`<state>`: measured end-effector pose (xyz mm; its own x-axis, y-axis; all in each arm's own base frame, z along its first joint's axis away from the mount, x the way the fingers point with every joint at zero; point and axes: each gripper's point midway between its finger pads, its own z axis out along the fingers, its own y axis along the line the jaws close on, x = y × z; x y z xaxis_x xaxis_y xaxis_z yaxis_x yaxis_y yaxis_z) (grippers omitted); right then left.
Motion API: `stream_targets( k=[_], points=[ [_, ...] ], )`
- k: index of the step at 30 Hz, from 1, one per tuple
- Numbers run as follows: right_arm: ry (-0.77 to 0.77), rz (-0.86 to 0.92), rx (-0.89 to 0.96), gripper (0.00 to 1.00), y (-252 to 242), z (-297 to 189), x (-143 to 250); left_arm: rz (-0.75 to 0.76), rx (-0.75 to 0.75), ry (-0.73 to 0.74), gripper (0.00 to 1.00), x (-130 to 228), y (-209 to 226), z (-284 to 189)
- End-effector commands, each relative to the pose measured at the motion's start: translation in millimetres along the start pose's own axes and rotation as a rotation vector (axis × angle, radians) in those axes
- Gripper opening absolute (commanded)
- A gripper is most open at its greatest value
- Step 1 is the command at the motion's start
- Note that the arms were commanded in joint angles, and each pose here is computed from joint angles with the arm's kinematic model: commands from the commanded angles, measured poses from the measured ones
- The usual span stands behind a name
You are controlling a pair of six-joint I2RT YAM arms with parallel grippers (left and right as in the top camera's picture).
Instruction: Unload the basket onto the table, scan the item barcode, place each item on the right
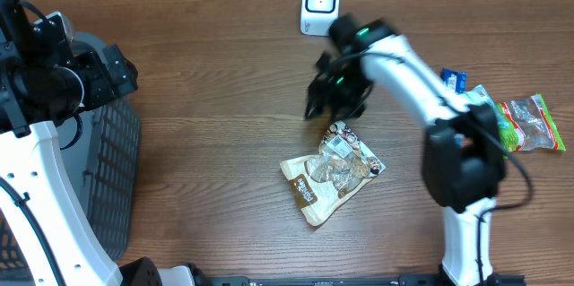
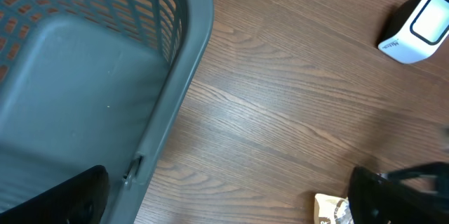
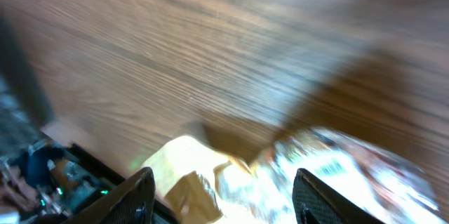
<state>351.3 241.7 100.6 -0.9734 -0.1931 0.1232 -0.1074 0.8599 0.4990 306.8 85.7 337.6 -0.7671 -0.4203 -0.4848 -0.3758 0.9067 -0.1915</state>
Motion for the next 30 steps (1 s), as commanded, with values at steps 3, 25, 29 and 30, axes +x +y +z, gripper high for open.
stream_targets(
  k=[3,25,29,30],
  points=[
    [-0.133,-0.016,0.026,0.64,-1.7,-79.9,13.8,-0.009,0.014,-0.027,0.99,-2.2,-4.3,-8.2],
    [-0.203,0.126,0.284,0.61,-57.2,-35.8,140.7,-0.009,0.014,-0.027,0.99,-2.2,-4.3,-8.2],
    [-0.200,0.138,0.281,0.55,-82.5,-0.5,154.4,-0.009,0.014,-0.027,1.00,-2.2,-4.3,-8.2],
    [-0.197,0.140,0.282,0.52,-87.3,6.2,155.9,-0.009,0.014,-0.027,1.00,-2.2,-4.3,-8.2]
  ],
)
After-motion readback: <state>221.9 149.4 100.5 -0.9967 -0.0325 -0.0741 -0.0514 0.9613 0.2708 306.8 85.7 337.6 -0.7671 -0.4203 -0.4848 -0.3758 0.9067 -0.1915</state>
